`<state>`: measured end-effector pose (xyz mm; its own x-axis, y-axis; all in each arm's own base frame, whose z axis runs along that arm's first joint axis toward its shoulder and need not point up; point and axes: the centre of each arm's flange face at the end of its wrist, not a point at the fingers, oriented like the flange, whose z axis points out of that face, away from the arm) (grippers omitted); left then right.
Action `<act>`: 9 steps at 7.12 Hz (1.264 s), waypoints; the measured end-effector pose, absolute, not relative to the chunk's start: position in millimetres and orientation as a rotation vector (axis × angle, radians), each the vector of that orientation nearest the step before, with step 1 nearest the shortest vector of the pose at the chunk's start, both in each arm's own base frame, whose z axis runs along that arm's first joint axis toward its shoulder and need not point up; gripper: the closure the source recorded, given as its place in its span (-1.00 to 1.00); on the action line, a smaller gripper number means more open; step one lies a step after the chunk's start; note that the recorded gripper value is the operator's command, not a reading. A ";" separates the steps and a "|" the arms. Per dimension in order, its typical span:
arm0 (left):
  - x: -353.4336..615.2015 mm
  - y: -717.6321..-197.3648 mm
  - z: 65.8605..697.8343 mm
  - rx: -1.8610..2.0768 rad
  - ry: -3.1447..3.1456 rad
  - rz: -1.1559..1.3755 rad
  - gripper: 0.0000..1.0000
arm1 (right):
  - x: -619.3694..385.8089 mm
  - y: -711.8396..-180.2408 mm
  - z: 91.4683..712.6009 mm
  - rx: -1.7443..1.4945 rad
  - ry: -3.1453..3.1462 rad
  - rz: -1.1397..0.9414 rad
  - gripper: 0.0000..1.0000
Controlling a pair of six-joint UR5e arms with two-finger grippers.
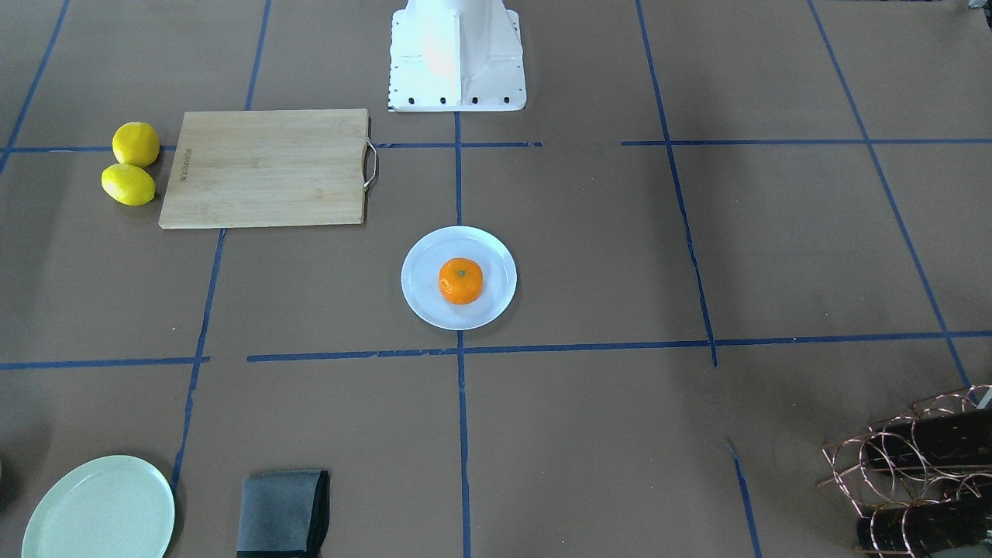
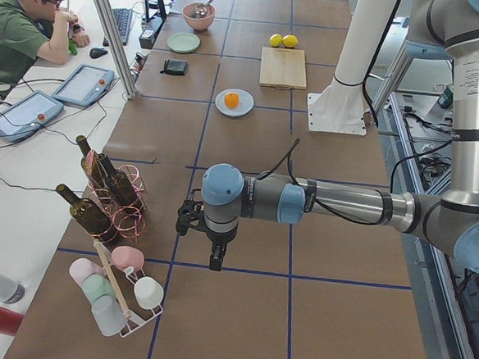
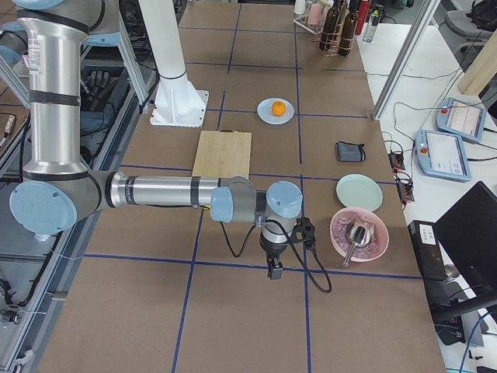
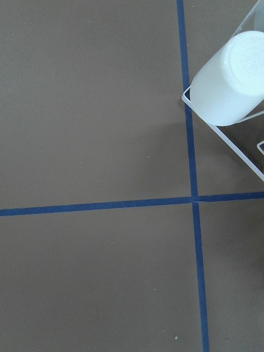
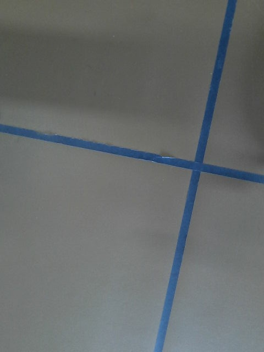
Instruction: Pick orange to plate
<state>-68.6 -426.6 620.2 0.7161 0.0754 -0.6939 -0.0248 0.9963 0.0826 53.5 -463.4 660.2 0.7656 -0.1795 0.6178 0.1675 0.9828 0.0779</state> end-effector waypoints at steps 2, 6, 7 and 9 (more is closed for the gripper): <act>-68.5 -426.8 619.4 0.072 0.771 0.057 -1.00 | 53.2 -463.4 660.5 0.017 -0.676 -0.187 -1.00; -68.5 -426.9 619.2 0.072 0.771 0.057 -1.00 | 50.5 -463.4 657.9 0.021 -0.712 -0.186 -1.00; -68.5 -426.9 619.1 0.072 0.771 0.057 -1.00 | 50.3 -463.6 657.6 0.021 -0.713 -0.186 -1.00; -68.5 -426.9 619.0 0.073 0.771 0.057 -1.00 | 50.3 -463.7 657.3 0.021 -0.714 -0.186 -1.00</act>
